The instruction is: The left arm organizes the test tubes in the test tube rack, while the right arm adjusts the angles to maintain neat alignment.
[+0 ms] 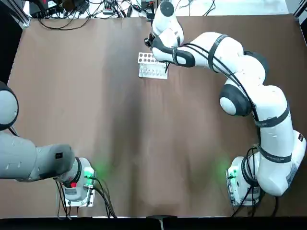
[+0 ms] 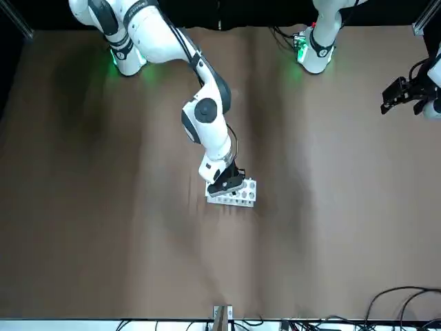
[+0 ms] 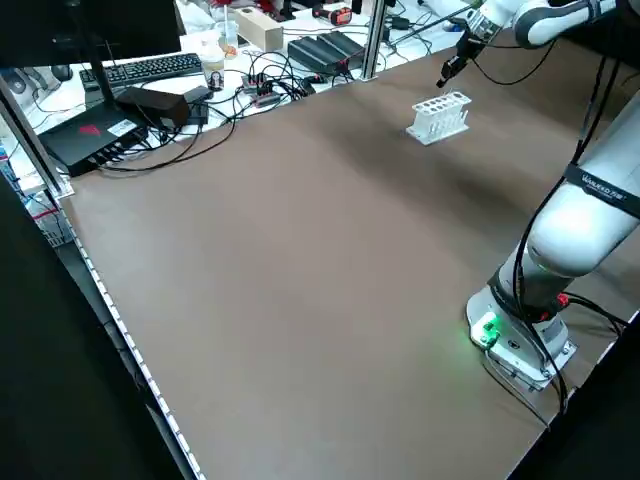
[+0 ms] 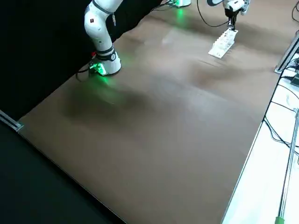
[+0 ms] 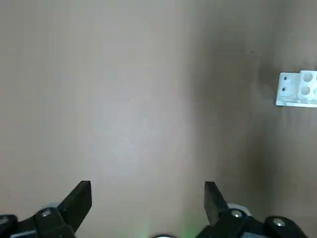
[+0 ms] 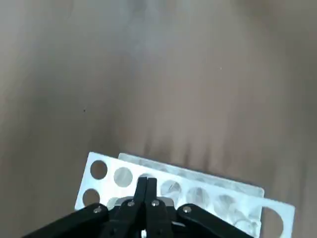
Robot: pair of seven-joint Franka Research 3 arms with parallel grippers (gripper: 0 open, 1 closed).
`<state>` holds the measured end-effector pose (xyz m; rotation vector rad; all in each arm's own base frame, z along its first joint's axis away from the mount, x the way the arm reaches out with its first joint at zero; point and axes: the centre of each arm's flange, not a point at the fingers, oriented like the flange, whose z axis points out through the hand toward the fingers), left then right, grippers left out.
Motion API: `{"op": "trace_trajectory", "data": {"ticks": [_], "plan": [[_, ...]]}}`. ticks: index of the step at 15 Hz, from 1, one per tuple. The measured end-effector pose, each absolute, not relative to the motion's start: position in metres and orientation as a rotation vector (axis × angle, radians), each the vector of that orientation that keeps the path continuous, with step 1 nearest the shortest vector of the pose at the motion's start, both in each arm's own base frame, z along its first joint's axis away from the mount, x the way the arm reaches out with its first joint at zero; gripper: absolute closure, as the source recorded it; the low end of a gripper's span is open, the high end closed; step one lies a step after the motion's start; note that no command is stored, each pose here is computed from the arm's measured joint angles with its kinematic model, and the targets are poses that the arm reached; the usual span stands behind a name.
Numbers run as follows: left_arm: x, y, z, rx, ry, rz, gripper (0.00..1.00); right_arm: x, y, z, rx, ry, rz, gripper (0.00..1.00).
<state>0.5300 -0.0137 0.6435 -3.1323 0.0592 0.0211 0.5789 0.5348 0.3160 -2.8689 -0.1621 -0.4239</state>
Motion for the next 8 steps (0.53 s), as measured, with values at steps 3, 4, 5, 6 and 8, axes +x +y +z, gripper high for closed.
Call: {"op": "trace_trajectory", "data": {"ticks": [3, 4, 5, 6, 8], "plan": [[0.53, -0.014, 0.644, -3.133, 0.055, 0.019, 0.0, 0.578, 0.536, 0.335, -2.859, -0.161, -0.426, 0.99], [0.53, -0.014, 0.644, -3.138, 0.041, 0.018, 0.0, 0.577, 0.536, 0.341, -2.859, -0.158, -0.416, 0.99], [0.53, -0.015, 0.644, -3.146, 0.022, 0.017, 0.0, 0.575, 0.535, 0.347, -2.863, -0.154, -0.397, 0.99], [0.53, -0.016, 0.644, -3.152, 0.009, 0.016, 0.0, 0.573, 0.535, 0.355, -2.861, -0.148, -0.383, 0.99], [0.531, -0.016, 0.644, -3.155, -0.005, 0.011, 0.0, 0.57, 0.535, 0.379, -2.846, -0.139, -0.373, 0.99]]}}
